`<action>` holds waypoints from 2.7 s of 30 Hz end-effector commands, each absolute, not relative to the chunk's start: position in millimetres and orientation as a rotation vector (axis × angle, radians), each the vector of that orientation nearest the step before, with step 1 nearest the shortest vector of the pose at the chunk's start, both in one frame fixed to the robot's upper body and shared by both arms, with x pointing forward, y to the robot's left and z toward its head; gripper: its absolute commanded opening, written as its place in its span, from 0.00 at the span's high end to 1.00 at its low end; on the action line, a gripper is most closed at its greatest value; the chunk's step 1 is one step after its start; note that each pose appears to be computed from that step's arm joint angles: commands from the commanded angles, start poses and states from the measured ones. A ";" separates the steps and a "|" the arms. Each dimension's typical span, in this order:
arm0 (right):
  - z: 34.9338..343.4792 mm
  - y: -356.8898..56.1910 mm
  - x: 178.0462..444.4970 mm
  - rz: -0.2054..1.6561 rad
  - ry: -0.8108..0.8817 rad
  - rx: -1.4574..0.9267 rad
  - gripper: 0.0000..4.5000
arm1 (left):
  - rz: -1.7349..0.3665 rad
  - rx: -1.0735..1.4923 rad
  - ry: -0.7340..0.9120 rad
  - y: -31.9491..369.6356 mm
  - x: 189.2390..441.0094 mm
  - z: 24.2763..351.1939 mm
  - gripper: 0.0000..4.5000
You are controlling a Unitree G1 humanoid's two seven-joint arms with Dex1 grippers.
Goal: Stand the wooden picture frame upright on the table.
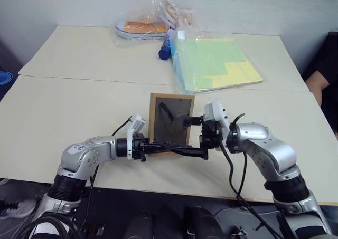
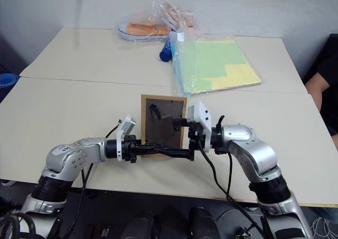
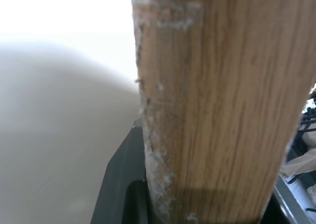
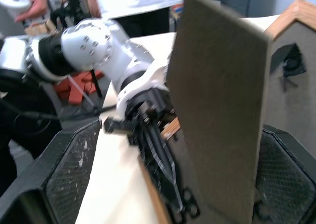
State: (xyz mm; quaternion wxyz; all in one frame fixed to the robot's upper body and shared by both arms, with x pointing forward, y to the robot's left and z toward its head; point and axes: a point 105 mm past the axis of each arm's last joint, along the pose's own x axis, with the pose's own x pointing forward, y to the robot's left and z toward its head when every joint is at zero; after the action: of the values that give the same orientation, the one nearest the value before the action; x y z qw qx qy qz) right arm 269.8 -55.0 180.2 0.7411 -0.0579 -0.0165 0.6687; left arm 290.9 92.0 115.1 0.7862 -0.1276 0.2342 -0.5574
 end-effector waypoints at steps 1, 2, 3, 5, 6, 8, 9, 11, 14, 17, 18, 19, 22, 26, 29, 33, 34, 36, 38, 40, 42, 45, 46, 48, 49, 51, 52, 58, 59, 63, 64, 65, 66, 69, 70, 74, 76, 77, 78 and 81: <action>183.7 -64.4 261.8 1.479 -0.099 -0.210 0.01 | -1.206 -0.329 0.525 93.8 289.0 118.5 0.74; 181.1 -68.4 261.6 1.472 -0.104 -0.237 0.01 | -1.209 -0.355 0.531 94.7 288.5 119.9 0.74; 180.6 -72.1 262.2 1.459 -0.129 -0.266 0.01 | -1.218 -0.387 0.545 95.4 286.8 121.7 0.74; 181.8 -78.9 266.5 1.412 -0.187 -0.306 0.01 | -1.238 -0.461 0.569 96.0 283.6 127.4 0.74; 183.9 -83.6 269.9 1.383 -0.224 -0.320 0.01 | -1.261 -0.491 0.591 96.8 280.4 129.6 0.74; 192.0 -96.9 275.9 1.317 -0.292 -0.349 0.01 | -1.275 -0.570 0.675 101.6 277.4 132.3 0.74; 198.0 -103.8 278.0 1.282 -0.329 -0.362 0.01 | -1.275 -0.609 0.725 104.1 276.3 134.2 0.74; 212.3 -117.1 282.4 1.199 -0.416 -0.399 0.01 | -1.276 -0.670 0.840 107.7 272.9 138.7 0.74; 209.8 -130.2 282.7 1.145 -0.521 -0.714 0.01 | -1.346 -0.761 0.951 110.8 264.4 150.7 0.74; 199.9 -127.6 286.4 1.112 -0.635 -1.001 0.01 | -1.386 -0.809 0.997 110.2 260.8 156.7 0.74; 198.6 -124.3 290.1 1.081 -0.685 -1.077 0.01 | -1.401 -0.820 1.009 109.2 259.4 159.2 0.74; 196.3 -120.9 292.5 1.069 -0.718 -1.118 0.01 | -1.411 -0.830 1.022 108.5 258.2 161.0 0.74; 194.1 -111.2 300.2 0.996 -0.822 -1.191 0.01 | -1.419 -0.843 1.051 106.0 257.6 164.3 0.74; 189.6 -91.3 302.2 0.951 -0.930 -1.209 0.01 | -1.418 -0.852 1.088 103.2 254.7 164.4 0.74; 179.5 -81.0 299.1 0.959 -0.953 -1.192 0.10 | -1.426 -0.880 1.087 101.4 253.3 166.7 0.74; 178.8 -77.2 298.3 0.908 -1.001 -1.182 0.38 | -1.429 -0.895 1.090 98.8 250.8 167.5 0.74; 179.8 -77.0 299.0 0.897 -1.008 -1.180 0.46 | -1.429 -0.902 1.089 98.5 250.8 167.9 0.74; 180.9 -75.6 298.9 0.883 -1.025 -1.176 0.59 | -1.428 -0.899 1.023 95.3 252.4 170.7 0.74; 182.5 -73.7 296.7 0.873 -1.058 -1.183 0.62 | -1.450 -0.939 0.925 92.9 253.6 181.1 0.74; 185.1 -74.4 298.4 0.841 -1.069 -1.191 0.63 | -1.438 -0.971 0.870 92.9 255.7 185.7 0.74; 187.5 -75.3 300.6 0.824 -1.075 -1.194 0.64 | -1.416 -0.954 0.854 95.0 253.9 184.7 0.57; 192.5 -75.3 299.5 0.821 -1.099 -1.193 0.72 | -1.394 -0.918 0.824 104.4 250.8 188.4 0.38; 194.0 -75.4 298.7 0.824 -1.100 -1.178 0.72 | -1.340 -0.887 0.794 110.8 254.7 188.9 0.31; 196.0 -76.0 297.3 0.825 -1.101 -1.164 0.72 | -1.265 -0.852 0.746 121.0 260.7 190.5 0.17; 197.4 -77.2 296.8 0.822 -1.095 -1.142 0.72 | -1.226 -0.873 0.707 130.9 265.3 194.0 0.11; 198.8 -81.3 294.8 0.834 -1.065 -1.094 0.72 | -1.123 -0.831 0.581 160.0 273.8 200.9 0.10; 199.3 -82.9 294.5 0.841 -1.045 -1.065 0.72 | -1.089 -0.814 0.534 170.3 276.4 203.9 0.10; 188.6 -100.4 286.2 1.074 -0.531 -0.361 0.72 | -1.049 -0.020 0.081 207.1 281.6 201.0 0.02; 188.0 -103.9 282.9 1.114 -0.435 -0.216 0.72 | -1.067 0.034 0.055 207.1 280.3 198.8 0.00; 176.8 -130.8 295.8 1.061 -0.185 0.053 0.72 | -1.100 0.076 -0.022 195.6 277.7 191.8 0.00; 174.0 -140.5 304.6 1.001 -0.165 0.079 0.72 | -1.108 0.075 -0.025 191.2 276.6 188.8 0.00; 166.9 -147.7 310.6 0.969 -0.114 0.117 0.72 | -1.126 0.062 -0.017 186.2 274.0 184.8 0.00; 161.2 -151.9 314.1 0.953 -0.076 0.140 0.72 | -1.138 0.054 -0.013 182.5 271.7 182.0 0.00; 141.8 -156.1 318.3 0.963 -0.005 0.105 0.72 | -1.180 0.042 0.009 172.3 265.5 173.4 0.00; 136.4 -157.2 320.0 0.960 0.018 0.121 0.72 | -1.187 0.039 0.010 169.9 264.7 172.2 0.00; 122.0 -155.4 324.7 0.957 0.083 0.146 0.72 | -1.216 0.040 0.014 164.4 263.5 171.9 0.00; 117.1 -155.0 329.9 0.931 0.117 0.178 0.72 | -1.222 0.046 0.010 163.0 265.3 173.2 0.00; 114.1 -155.0 332.0 0.918 0.133 0.175 0.72 | -1.227 0.049 0.009 162.4 265.9 173.5 0.00; 109.9 -156.0 334.2 0.903 0.157 0.177 0.72 | -1.232 0.060 0.009 162.0 266.7 173.4 0.00; 106.5 -158.7 337.4 0.880 0.181 0.189 0.72 | -1.237 0.081 0.009 161.9 268.6 173.0 0.00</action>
State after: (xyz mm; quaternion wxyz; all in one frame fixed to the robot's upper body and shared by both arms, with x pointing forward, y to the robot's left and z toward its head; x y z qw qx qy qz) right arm 334.0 -150.5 126.7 0.8845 0.0888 0.0446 0.4559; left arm 270.1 163.3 170.1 0.8185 0.0252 0.0118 -0.5738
